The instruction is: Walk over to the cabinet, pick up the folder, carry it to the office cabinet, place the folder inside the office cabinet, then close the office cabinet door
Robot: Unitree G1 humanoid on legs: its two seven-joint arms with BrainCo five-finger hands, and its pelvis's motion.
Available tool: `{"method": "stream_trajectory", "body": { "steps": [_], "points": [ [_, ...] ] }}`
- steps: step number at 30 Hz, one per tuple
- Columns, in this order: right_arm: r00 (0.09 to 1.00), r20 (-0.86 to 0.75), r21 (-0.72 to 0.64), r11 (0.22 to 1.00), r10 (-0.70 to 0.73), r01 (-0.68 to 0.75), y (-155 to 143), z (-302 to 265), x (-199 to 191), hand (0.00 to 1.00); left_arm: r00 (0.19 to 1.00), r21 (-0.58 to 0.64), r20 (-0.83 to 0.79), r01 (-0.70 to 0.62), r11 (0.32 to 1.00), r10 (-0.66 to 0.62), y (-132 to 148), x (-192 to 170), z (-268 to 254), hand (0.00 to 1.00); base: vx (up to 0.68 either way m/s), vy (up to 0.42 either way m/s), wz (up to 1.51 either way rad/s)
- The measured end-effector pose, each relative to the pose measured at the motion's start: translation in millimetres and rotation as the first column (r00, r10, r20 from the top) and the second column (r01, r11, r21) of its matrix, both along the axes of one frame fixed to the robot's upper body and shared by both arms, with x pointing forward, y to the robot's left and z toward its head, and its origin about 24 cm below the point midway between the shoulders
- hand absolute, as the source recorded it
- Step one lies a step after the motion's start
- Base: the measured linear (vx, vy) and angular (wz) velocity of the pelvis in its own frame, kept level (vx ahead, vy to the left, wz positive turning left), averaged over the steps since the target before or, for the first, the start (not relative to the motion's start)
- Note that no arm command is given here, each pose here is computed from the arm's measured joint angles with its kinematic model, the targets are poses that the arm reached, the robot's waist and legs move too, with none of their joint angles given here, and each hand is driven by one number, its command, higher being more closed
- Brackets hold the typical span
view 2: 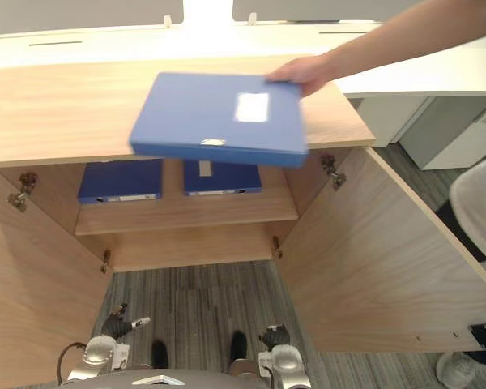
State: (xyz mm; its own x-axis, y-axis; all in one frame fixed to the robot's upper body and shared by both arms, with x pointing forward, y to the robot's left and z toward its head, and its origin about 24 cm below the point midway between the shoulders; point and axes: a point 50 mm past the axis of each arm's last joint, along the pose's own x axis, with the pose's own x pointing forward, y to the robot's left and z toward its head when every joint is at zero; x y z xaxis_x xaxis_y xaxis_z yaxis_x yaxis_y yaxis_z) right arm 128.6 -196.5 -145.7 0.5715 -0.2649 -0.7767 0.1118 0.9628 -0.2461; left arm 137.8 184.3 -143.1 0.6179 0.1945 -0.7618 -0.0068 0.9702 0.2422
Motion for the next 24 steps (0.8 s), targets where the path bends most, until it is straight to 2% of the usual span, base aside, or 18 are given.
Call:
{"method": "stream_trajectory", "body": {
  "steps": [7, 15, 20, 24],
  "points": [
    [0.986, -0.058, 0.053, 0.985, -0.159, 0.162, -3, -8, -17, 0.0, 0.999, 0.003, -0.039, -0.005, 1.0, 0.006, 1, -7, -4, 0.0, 0.0, 0.0, 0.0],
    [0.962, -0.092, 0.075, 0.962, -0.256, 0.263, -6, -11, -24, 0.0, 0.998, 0.008, -0.059, -0.002, 1.0, 0.003, 1, -11, -6, 0.0, 0.03, -0.005, 0.0],
    [0.961, -0.092, 0.083, 0.96, -0.261, 0.269, -5, -11, -24, 0.0, 0.995, 0.011, -0.009, 0.104, 0.995, -0.103, -14, 6, 0, 0.0, 0.0, 0.0, 0.0],
    [0.96, -0.091, 0.09, 0.958, -0.263, 0.271, -3, -12, -23, 0.0, 0.952, 0.018, 0.132, 0.278, 0.96, -0.278, -43, 35, 19, 0.0, 0.0, 0.0, 0.0]
  ]
}}
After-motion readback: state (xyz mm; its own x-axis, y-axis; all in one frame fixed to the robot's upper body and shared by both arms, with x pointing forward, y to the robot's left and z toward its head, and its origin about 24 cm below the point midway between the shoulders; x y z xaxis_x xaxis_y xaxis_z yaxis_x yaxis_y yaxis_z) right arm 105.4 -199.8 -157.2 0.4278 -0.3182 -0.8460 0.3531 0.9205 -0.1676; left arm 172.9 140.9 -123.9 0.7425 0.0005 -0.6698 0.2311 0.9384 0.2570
